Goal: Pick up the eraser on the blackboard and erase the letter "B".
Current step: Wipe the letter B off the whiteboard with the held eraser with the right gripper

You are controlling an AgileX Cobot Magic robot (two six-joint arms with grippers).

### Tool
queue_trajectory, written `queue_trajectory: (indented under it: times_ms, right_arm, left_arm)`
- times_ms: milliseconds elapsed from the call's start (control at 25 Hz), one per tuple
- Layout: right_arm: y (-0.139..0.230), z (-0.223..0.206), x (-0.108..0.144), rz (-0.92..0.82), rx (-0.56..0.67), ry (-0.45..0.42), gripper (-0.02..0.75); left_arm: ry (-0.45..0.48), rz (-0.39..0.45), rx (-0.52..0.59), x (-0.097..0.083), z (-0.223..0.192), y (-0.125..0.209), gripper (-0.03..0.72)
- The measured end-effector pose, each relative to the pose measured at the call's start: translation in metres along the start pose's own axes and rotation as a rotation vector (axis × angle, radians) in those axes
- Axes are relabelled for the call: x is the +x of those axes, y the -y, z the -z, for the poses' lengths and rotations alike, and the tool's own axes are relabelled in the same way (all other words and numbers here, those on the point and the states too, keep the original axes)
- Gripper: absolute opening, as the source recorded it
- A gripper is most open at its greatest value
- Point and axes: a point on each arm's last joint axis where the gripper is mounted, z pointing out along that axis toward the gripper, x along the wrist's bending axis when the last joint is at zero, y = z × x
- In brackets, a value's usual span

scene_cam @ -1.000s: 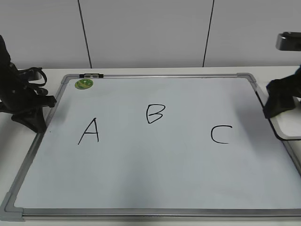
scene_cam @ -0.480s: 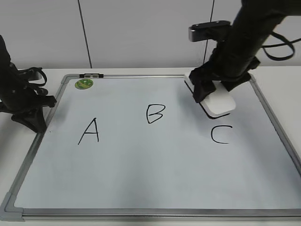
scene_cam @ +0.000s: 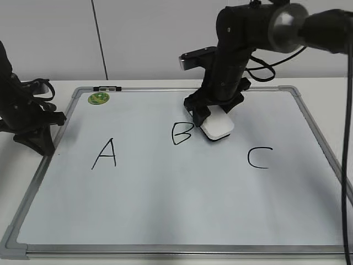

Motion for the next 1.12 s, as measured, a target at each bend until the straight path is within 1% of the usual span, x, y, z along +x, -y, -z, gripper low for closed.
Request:
queue_trajectory:
  times_ms: [240,520,680,800,880,1000,1120]
  right_arm:
    - [-0.011,-0.036,-0.002,0.002,0.009,0.0,0.535]
    - [-0.013,-0.043,-0.003,0.011,0.005,0.013,0.535]
    - [-0.014,-0.044,0.003,0.026,0.008,0.013,0.535]
    - [-0.015,-0.044,0.016,0.069,0.012,0.031,0.535]
    - [-0.016,-0.045,0.03,0.103,0.013,0.032,0.535]
    - [-0.017,-0.045,0.061,0.163,0.011,0.013,0.535]
    - [-0.016,-0.045,0.087,0.215,0.009,-0.009,0.535]
  left_arm:
    - [0.0,0.0,0.0,0.0,0.0,0.0,0.057]
    - [0.003,0.004,-0.001,0.0,0.0,0.0,0.058]
    - [0.003,0.004,-0.003,0.0,0.0,0.0,0.058]
    - [0.003,0.004,-0.003,0.0,0.0,0.0,0.058]
    - [0.003,0.004,-0.001,0.0,0.0,0.0,0.059]
    - [0.003,0.003,-0.001,0.0,0.0,0.0,0.059]
    - [0.003,0.003,-0.001,0.0,0.0,0.0,0.06]
